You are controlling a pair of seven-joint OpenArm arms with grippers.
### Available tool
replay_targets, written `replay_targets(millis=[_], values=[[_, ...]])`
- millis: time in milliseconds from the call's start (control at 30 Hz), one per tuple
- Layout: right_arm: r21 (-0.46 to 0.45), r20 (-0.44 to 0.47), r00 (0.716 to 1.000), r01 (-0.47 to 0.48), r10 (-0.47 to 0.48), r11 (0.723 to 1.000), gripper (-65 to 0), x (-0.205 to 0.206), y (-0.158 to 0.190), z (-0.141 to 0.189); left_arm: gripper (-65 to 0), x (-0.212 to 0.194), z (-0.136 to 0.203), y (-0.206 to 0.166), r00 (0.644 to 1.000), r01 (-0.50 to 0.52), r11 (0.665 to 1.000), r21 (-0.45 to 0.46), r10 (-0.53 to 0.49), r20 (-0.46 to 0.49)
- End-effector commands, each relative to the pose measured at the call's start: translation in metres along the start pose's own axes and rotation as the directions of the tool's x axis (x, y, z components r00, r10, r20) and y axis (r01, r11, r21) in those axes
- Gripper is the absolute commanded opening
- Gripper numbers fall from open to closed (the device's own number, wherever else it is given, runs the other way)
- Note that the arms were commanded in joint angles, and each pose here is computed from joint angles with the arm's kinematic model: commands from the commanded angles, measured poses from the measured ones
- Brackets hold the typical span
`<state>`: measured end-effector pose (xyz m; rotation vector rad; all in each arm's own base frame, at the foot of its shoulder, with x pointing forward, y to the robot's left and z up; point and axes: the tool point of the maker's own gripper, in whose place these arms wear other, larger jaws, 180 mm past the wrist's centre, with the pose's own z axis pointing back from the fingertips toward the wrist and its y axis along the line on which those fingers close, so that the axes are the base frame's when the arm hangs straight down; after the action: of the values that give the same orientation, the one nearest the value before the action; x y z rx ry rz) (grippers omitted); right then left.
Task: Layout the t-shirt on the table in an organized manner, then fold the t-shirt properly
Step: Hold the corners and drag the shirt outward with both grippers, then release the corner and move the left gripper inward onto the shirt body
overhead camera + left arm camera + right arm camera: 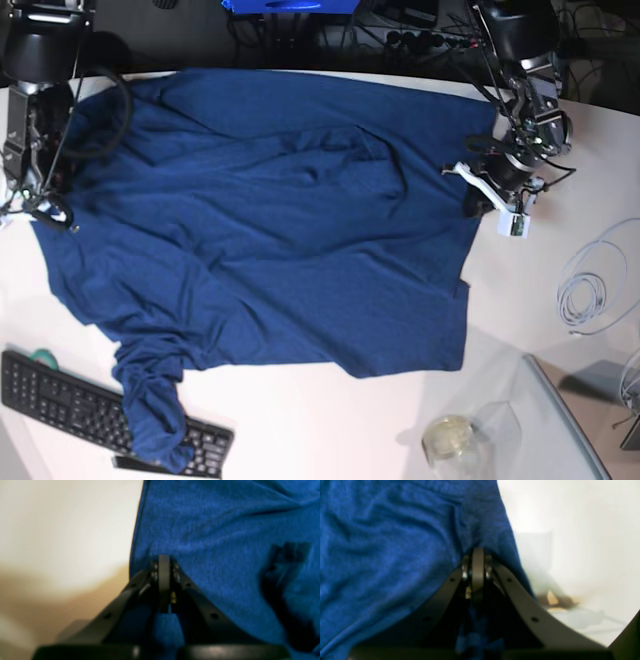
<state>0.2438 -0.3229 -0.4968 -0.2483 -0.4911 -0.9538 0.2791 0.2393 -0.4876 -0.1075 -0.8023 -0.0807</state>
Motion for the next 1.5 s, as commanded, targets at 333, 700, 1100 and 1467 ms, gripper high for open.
replay_targets(millis=[333, 700, 1100, 1467], values=[[-0.015, 0.042, 0.999, 0.000, 0.001, 1.000, -65.0, 0.016, -0.011, 0.003, -65.0, 0.005, 0.005, 0.006, 1.000, 0.007, 1.000, 0.014, -0.007, 0.011], [0.185, 0.192, 0.981, -0.071, 0.035, 0.980, -65.0, 0.029, 0.016, 0.066, -65.0, 0.049, 0.050, 0.022, 0.984, 0.026, 0.994, 0.103, -0.044, 0.173], [0.320, 0.209, 0.947, -0.302, 0.243, 0.898, -65.0, -0.051, -0.003, 0.114, -65.0, -0.003, 0.143, 0.004, 0.974, 0.008, 1.000, -0.002, -0.007, 0.226], [0.348, 0.194, 0.945, -0.316, 0.262, 0.882, -65.0, -0.062, 0.009, 0.114, -65.0, 0.049, 0.065, -0.110, 0.919, 0.388, 0.909, -0.154, -0.369, 0.136]])
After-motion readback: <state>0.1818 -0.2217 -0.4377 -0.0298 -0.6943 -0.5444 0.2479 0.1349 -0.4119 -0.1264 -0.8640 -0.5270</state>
